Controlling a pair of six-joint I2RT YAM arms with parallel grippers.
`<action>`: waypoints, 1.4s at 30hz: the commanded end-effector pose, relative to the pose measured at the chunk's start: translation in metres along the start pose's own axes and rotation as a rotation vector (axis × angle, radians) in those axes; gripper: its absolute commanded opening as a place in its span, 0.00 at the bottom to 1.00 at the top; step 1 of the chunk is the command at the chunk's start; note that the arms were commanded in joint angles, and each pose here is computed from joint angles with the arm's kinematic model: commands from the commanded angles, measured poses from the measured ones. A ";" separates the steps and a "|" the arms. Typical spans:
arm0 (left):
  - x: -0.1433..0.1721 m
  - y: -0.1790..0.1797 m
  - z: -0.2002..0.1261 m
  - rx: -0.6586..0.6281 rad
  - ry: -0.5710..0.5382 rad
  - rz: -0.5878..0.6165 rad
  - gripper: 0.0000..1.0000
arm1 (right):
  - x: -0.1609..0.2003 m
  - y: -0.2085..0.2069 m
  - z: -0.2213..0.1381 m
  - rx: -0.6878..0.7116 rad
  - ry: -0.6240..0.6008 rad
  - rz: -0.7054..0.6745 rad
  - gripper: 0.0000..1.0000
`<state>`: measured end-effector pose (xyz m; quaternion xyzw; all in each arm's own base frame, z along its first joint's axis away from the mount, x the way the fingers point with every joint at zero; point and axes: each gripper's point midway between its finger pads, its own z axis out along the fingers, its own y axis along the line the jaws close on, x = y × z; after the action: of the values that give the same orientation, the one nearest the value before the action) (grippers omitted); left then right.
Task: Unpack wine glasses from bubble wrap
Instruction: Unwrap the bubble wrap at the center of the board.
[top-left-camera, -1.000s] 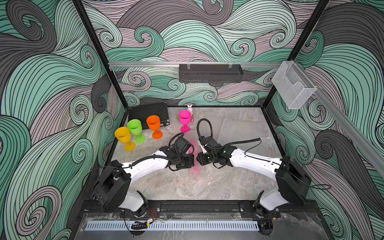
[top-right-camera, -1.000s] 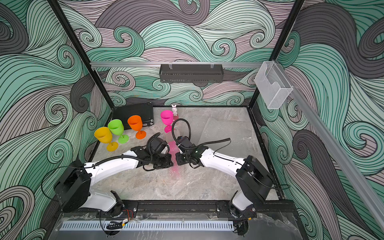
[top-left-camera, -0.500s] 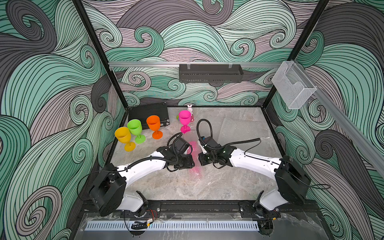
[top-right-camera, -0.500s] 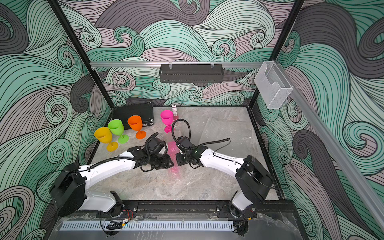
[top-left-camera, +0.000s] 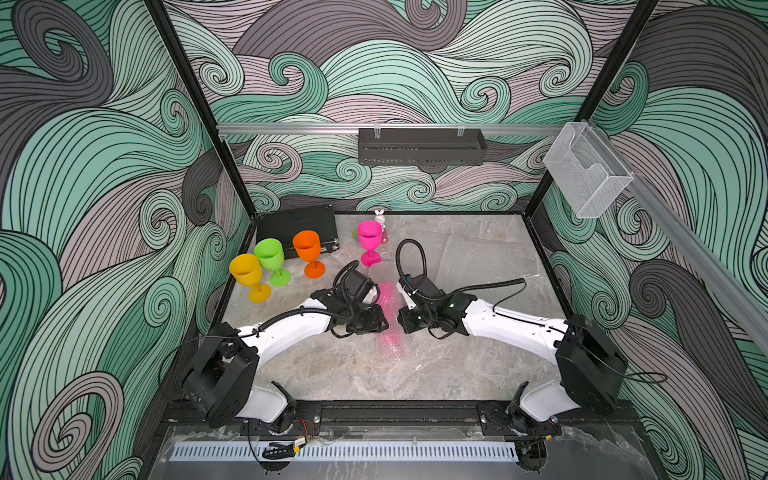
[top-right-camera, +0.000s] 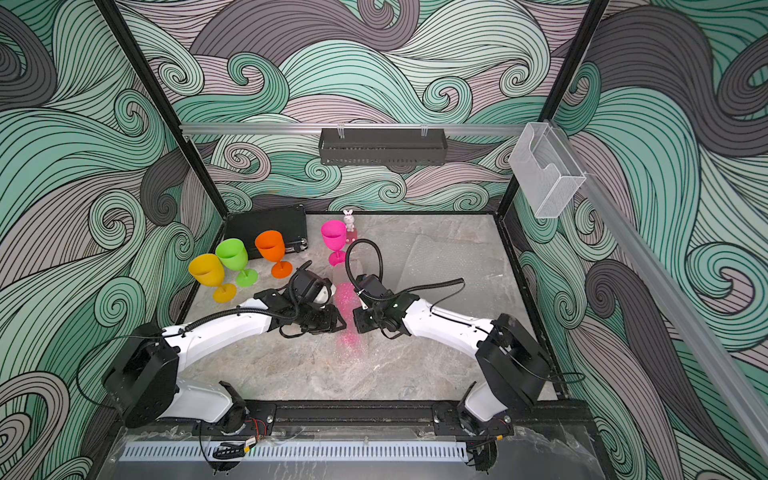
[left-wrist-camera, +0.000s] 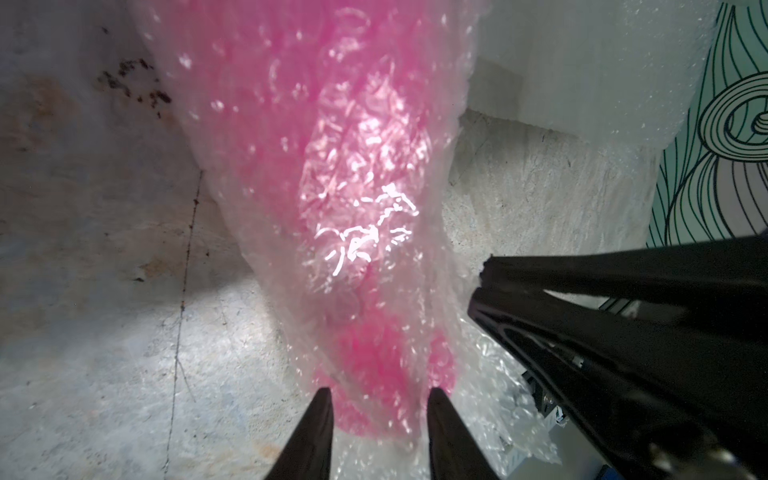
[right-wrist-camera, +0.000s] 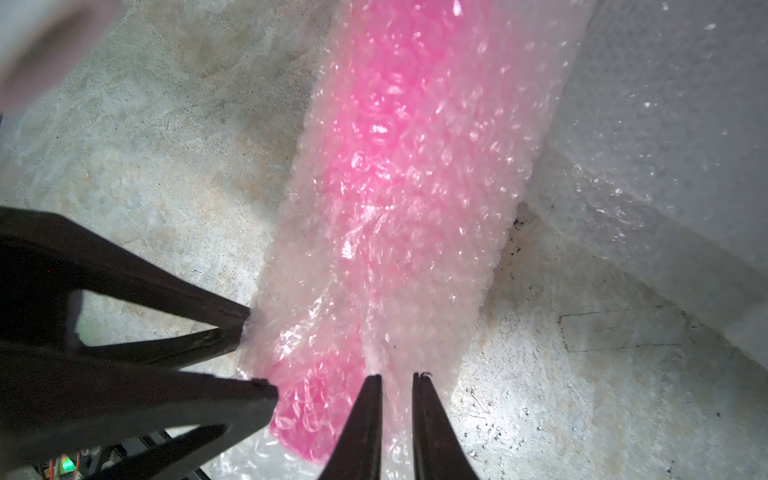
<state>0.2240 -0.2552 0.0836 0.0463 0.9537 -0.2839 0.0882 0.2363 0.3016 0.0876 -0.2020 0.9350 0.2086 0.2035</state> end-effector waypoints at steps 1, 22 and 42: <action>-0.001 0.000 0.006 0.014 0.004 0.016 0.30 | -0.006 0.010 -0.008 -0.032 -0.013 -0.018 0.27; -0.009 -0.019 -0.008 0.089 -0.051 0.037 0.13 | -0.001 -0.005 0.006 0.110 0.025 -0.060 0.37; 0.000 -0.018 -0.003 0.098 -0.021 0.050 0.02 | -0.051 -0.003 0.020 0.195 -0.079 -0.093 0.38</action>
<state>0.2244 -0.2642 0.0883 0.0587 0.9417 -0.3158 0.0999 0.2767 0.3186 0.0847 -0.2152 0.9369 0.1195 0.2484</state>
